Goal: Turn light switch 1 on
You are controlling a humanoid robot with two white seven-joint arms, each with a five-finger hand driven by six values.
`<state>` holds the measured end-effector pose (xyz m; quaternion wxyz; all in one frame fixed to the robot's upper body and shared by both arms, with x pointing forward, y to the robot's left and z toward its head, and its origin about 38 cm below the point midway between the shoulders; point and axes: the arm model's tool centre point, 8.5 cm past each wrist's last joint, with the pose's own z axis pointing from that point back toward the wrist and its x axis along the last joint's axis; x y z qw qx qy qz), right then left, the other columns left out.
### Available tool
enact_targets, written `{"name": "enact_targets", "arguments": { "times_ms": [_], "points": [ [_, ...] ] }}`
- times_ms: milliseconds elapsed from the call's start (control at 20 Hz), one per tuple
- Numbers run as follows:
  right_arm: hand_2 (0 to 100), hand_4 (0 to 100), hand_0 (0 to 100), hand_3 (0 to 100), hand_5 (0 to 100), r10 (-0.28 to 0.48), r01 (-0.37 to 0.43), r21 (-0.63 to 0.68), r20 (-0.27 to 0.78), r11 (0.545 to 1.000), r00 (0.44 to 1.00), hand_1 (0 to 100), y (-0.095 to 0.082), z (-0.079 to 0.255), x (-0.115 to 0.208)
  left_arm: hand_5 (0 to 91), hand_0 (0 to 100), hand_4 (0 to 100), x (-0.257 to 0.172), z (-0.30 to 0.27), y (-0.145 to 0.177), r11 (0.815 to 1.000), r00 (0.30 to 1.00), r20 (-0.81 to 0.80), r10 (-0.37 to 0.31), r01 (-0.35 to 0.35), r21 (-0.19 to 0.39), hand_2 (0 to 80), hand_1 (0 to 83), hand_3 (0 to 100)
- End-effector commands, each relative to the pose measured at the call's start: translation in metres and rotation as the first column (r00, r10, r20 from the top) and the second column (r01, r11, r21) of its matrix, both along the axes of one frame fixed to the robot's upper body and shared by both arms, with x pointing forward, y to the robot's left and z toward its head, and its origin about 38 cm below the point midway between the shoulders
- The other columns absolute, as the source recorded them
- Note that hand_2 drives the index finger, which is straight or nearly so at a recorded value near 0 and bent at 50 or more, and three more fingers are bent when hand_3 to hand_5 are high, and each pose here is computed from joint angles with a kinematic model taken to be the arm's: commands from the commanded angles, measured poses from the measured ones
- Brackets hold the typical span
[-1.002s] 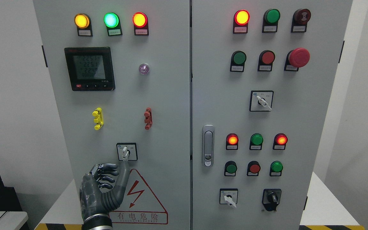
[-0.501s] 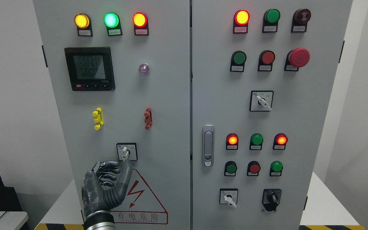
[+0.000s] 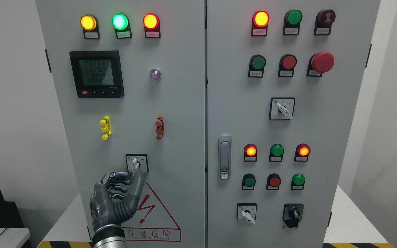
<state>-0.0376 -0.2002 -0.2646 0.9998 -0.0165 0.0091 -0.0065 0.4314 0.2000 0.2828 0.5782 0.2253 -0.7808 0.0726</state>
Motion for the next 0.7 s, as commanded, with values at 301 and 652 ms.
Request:
{"name": "enact_targets", "arguments": {
  "times_ms": [301,652],
  "points": [
    [0,0,12,0,0,-0.008,0.008,0.001,0.0,1.0,1.0,39,0.0003,0.0,-0.0001,65.0,16,72,0.0069,0.005,-0.0039,1.0,1.0,-0.01,-0.004,0.004,-0.008,50.4,52.7,68],
    [0,0,12,0,0,-0.008,0.008,0.002,0.0,1.0,1.0,39,0.0013,0.0,-0.0001,65.1,17,72,0.0078,0.0069,-0.0063,1.0,1.0,-0.019,-0.008,0.008,-0.014,52.5,52.3,69]
  ]
}}
